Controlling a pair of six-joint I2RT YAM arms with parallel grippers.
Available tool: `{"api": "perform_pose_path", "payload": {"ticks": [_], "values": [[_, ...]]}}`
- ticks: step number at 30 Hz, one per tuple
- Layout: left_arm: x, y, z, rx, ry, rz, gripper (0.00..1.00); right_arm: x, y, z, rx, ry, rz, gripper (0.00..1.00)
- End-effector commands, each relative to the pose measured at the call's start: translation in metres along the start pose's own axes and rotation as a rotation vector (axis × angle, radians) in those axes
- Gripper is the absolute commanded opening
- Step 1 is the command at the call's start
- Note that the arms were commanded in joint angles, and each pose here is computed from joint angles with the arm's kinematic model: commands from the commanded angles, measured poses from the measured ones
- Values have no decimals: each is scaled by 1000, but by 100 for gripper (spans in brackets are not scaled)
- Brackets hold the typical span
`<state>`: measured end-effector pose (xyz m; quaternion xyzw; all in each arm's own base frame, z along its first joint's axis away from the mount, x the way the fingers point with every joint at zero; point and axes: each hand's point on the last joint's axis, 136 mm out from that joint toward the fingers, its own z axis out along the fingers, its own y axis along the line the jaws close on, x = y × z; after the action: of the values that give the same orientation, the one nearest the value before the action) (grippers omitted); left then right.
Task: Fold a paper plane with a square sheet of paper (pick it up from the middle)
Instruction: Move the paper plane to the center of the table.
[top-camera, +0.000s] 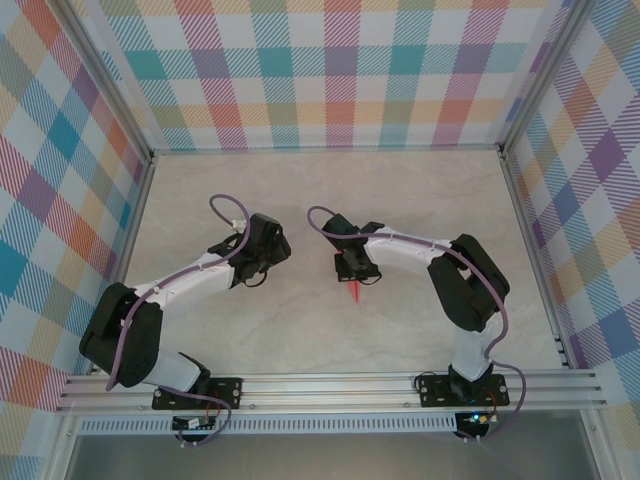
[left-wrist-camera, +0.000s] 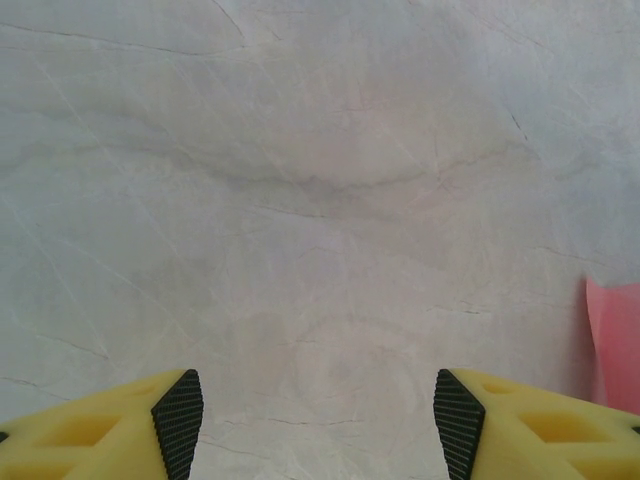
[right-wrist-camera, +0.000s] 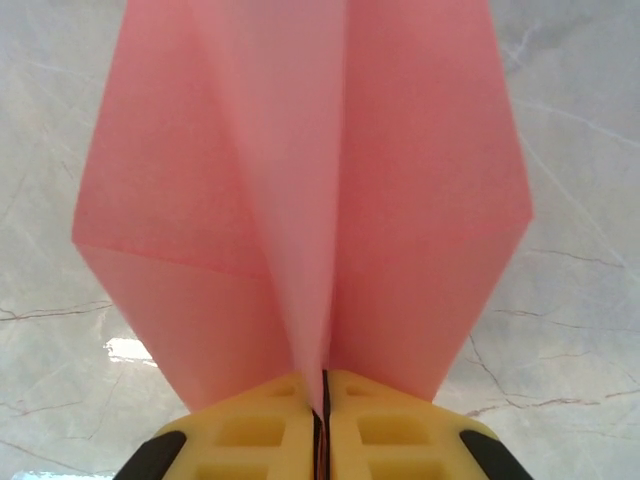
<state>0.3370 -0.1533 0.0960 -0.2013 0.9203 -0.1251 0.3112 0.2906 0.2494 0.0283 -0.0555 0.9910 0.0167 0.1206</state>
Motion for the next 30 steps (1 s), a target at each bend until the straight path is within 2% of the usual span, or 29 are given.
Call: {"api": "perform_pose_path", "payload": {"ticks": [1,10,18,24,30], "values": [[-1,15,-1,-41,-3,-1,66,6,-4,6,49,28,-6,13],[-1,15,-1,-40,0,-1,66,6,1,11,51,34,-14,18],[0,16,-1,-41,0,-2,67,3,-1,8,62,20,-13,10],[6,24,-3,-71,20,3,67,-19,4,-12,53,-55,-45,9],[8,27,-3,-77,26,-3,67,-41,15,-4,58,-61,-63,9]]}}
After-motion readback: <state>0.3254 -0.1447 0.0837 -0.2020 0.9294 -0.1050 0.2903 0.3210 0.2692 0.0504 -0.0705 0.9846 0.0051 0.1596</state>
